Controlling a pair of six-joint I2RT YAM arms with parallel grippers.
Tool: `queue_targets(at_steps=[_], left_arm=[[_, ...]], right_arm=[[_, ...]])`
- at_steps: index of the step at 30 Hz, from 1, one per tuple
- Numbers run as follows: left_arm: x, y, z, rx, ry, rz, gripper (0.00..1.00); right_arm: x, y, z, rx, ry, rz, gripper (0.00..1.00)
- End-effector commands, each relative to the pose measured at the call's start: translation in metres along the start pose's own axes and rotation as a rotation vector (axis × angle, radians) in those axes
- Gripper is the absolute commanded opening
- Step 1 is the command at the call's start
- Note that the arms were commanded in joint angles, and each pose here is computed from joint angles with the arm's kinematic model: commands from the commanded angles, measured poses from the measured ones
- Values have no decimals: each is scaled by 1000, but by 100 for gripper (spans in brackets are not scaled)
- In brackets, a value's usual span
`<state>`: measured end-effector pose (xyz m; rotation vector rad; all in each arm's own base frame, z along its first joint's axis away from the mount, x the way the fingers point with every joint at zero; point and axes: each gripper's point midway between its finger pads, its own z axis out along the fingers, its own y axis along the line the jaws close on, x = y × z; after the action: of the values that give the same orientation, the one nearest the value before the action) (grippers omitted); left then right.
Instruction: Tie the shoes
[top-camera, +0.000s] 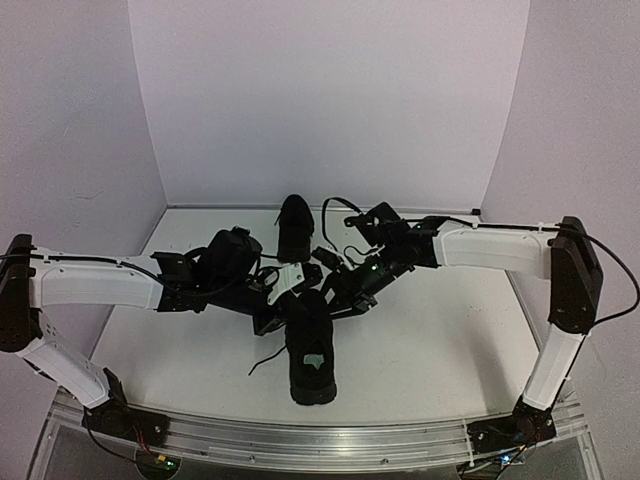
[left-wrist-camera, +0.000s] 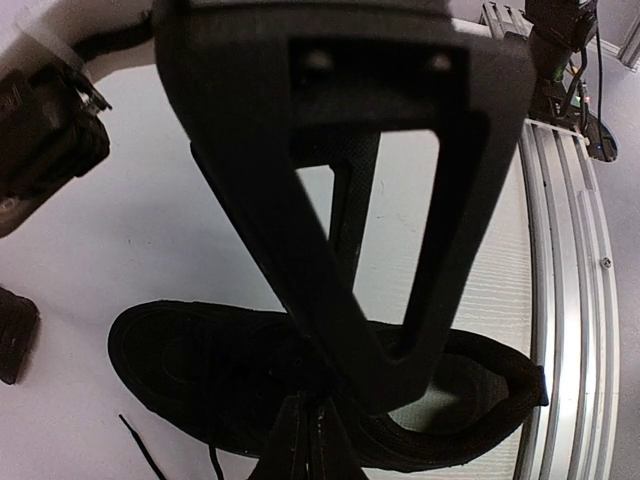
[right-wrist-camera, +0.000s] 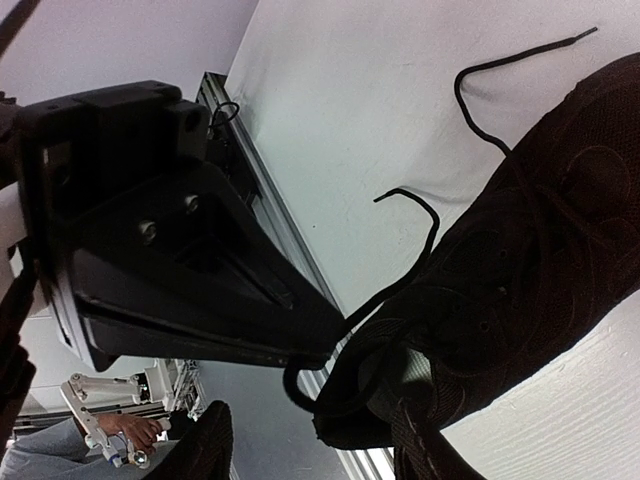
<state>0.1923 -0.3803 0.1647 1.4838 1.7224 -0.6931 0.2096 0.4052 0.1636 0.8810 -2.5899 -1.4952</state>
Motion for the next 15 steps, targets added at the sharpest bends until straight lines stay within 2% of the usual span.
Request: queue_targets(at_steps=[1, 15], left_arm=[[-14, 3, -2, -17, -42, 12, 0], [-12, 2, 2, -7, -33, 12, 0]], right_arm=[[-4, 2, 6, -19, -1, -47, 44], [-13, 7, 10, -47, 2, -72, 28]])
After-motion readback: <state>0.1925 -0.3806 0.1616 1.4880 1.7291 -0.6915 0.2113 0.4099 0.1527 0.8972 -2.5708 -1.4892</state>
